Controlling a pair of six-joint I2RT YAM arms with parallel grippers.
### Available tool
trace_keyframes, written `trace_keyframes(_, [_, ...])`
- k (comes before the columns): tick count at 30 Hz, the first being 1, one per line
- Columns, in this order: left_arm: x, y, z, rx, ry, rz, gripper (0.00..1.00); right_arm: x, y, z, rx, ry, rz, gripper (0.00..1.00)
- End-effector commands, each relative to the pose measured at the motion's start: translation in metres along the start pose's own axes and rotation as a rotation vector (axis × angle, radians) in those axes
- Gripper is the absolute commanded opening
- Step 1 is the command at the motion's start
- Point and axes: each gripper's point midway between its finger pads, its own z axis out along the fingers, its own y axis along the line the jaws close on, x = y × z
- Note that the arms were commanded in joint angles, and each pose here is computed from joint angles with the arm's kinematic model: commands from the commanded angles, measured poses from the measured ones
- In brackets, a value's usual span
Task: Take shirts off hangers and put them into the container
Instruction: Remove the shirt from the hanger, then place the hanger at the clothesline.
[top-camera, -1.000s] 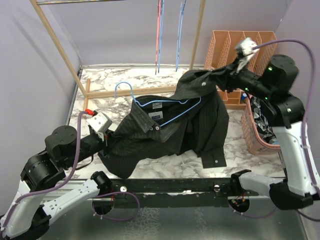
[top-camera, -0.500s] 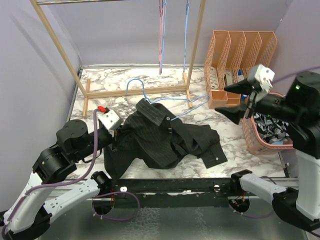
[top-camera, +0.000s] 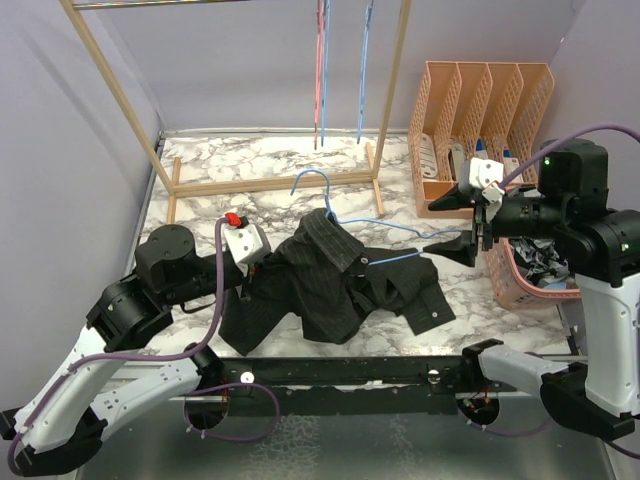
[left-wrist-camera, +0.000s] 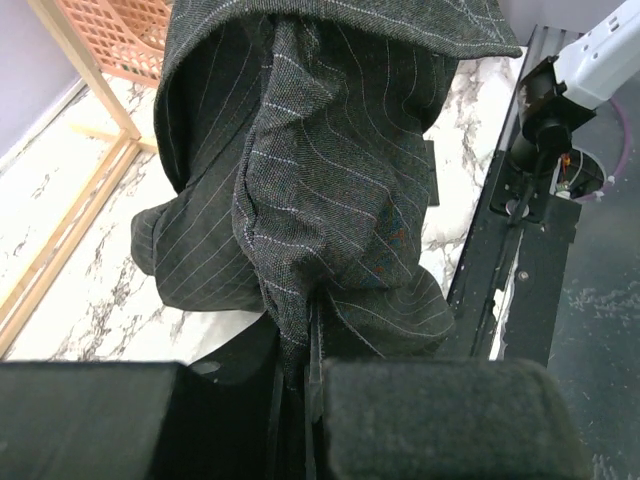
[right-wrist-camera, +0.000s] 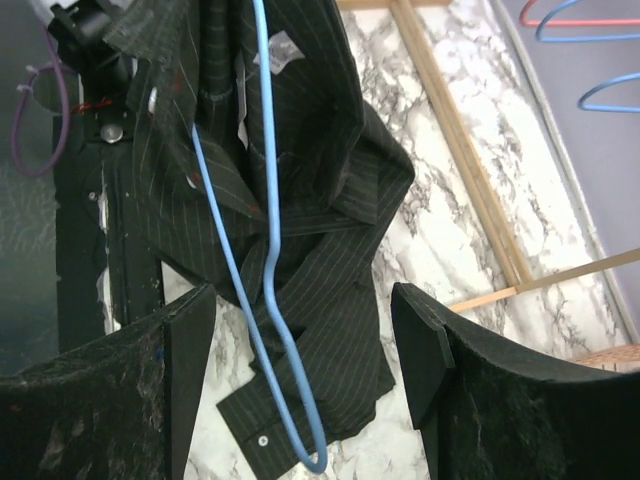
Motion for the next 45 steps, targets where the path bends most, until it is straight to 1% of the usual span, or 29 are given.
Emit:
trace_keyframes(1, [-0.027,-0.008,-0.001,0.054,-0.103,0.050,0.00,0.008,0.010,0.003,-0.060,0.006,0.004,0.70])
trace_keyframes(4, [-0.029,-0.008,0.000,0.053,-0.111,0.050,0.00,0.011,0.012,0.007,-0.086,0.002,0.022,0.65])
trace_keyframes(5, [-0.029,-0.007,0.001,0.051,-0.112,0.049,0.00,0.013,0.012,0.009,-0.094,0.002,0.031,0.59])
trace_keyframes(6, [-0.029,-0.006,0.002,0.046,-0.113,0.047,0.00,0.015,0.012,0.010,-0.098,0.006,0.039,0.46])
trace_keyframes(7, [-0.029,-0.005,0.002,0.040,-0.115,0.046,0.00,0.017,0.011,0.012,-0.100,0.012,0.047,0.26])
trace_keyframes(8, [-0.029,-0.002,0.003,0.027,-0.114,0.043,0.00,0.020,0.009,0.013,-0.094,0.023,0.058,0.05])
trace_keyframes(9, [-0.029,0.004,0.004,-0.008,-0.115,0.037,0.00,0.023,0.007,0.014,-0.090,0.035,0.070,0.01])
trace_keyframes(10, [-0.028,0.011,0.005,-0.047,-0.114,0.027,0.00,0.025,0.005,0.015,-0.084,0.045,0.078,0.01])
trace_keyframes(12, [-0.024,0.028,0.006,-0.145,-0.104,0.004,0.23,0.028,0.001,0.016,-0.071,0.061,0.095,0.01])
trace_keyframes(13, [-0.020,0.036,0.006,-0.189,-0.094,-0.001,0.26,0.027,-0.003,0.015,-0.058,0.069,0.102,0.01])
trace_keyframes(14, [-0.016,0.044,0.006,-0.236,-0.081,-0.009,0.36,0.027,-0.006,0.015,-0.043,0.079,0.108,0.01])
trace_keyframes(15, [-0.011,0.055,0.004,-0.300,-0.069,-0.025,0.48,0.025,-0.010,0.014,-0.025,0.085,0.110,0.01])
trace_keyframes(16, [-0.004,0.065,0.002,-0.364,-0.053,-0.047,0.56,0.024,-0.015,0.012,-0.006,0.092,0.112,0.01])
trace_keyframes(19, [0.018,0.090,-0.007,-0.538,-0.010,-0.091,0.63,0.015,-0.030,0.008,0.059,0.107,0.119,0.01])
trace_keyframes(23, [0.046,0.110,-0.021,-0.696,0.032,-0.117,0.64,-0.001,-0.046,0.005,0.110,0.093,0.127,0.01])
trace_keyframes(25, [0.051,0.115,-0.034,-0.767,0.009,-0.147,0.64,-0.010,-0.054,0.007,0.117,0.074,0.138,0.01])
trace_keyframes(27, [0.050,0.115,-0.047,-0.801,-0.050,-0.170,0.60,-0.018,-0.064,0.008,0.142,0.062,0.140,0.01])
trace_keyframes(31, [0.049,0.106,-0.065,-0.789,-0.185,-0.195,0.57,-0.039,-0.085,0.007,0.208,0.009,0.121,0.01])
trace_keyframes(34, [0.056,0.102,-0.073,-0.792,-0.237,-0.214,0.55,-0.059,-0.097,0.011,0.225,-0.073,0.142,0.01])
trace_keyframes(39, [0.079,0.102,-0.069,-0.807,-0.226,-0.246,0.51,-0.086,-0.128,0.032,0.212,-0.197,0.207,0.01])
trace_keyframes(42, [0.090,0.101,-0.059,-0.792,-0.198,-0.257,0.49,-0.089,-0.157,0.047,0.230,-0.217,0.215,0.01])
trace_keyframes(45, [0.089,0.102,-0.056,-0.791,-0.185,-0.260,0.47,-0.092,-0.186,0.057,0.279,-0.243,0.209,0.01])
